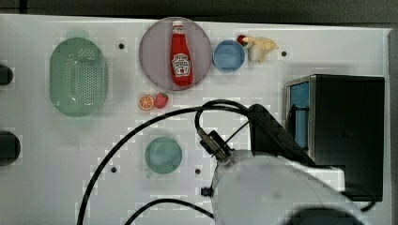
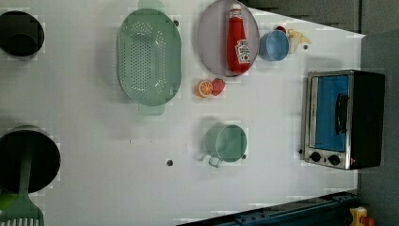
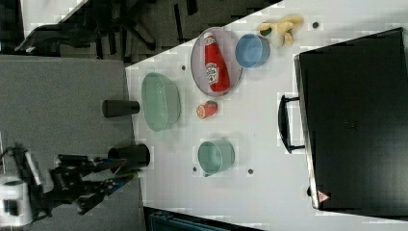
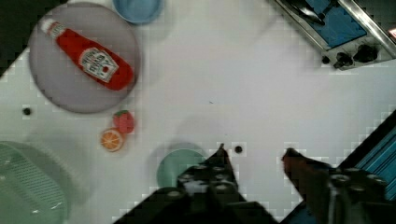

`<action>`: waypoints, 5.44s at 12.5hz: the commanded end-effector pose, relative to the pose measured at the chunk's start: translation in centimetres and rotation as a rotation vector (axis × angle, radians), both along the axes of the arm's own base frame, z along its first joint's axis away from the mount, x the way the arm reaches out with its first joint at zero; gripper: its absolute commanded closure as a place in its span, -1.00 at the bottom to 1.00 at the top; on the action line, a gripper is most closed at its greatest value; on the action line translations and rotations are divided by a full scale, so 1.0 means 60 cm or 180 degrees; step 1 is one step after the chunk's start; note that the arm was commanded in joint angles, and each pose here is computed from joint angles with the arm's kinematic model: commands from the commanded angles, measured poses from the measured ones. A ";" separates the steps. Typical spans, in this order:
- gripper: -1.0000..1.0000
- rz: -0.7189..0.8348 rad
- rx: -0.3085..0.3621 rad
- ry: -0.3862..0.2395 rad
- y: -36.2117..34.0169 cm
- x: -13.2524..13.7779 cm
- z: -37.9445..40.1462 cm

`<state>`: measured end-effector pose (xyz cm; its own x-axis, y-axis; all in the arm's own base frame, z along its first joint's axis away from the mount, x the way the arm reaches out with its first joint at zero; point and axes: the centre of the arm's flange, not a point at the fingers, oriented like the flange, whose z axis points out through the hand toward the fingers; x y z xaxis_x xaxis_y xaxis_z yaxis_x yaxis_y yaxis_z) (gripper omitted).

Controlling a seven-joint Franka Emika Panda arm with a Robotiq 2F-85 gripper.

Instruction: Flap open oven.

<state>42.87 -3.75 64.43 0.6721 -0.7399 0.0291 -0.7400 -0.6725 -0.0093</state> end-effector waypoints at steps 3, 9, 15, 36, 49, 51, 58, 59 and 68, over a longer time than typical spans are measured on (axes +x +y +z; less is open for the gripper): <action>0.65 -0.0041 0.0021 0.0275 -0.016 0.012 -0.070; 0.65 0.0999 -0.0063 0.0183 -0.093 0.038 -0.143; 0.65 0.1735 -0.0074 -0.0008 -0.193 0.034 -0.240; 0.65 0.2160 -0.0459 0.0323 -0.371 0.089 -0.534; 0.65 0.2445 -0.0843 0.0778 -0.196 0.129 -0.607; 0.65 0.2449 -0.0996 0.0871 -0.159 0.135 -0.630; 0.65 0.2296 -0.1552 0.1129 -0.032 0.137 -0.764; 0.65 0.2239 -0.1653 0.1131 -0.019 0.137 -0.782; 0.65 0.2556 -0.1998 0.1411 0.048 0.140 -0.891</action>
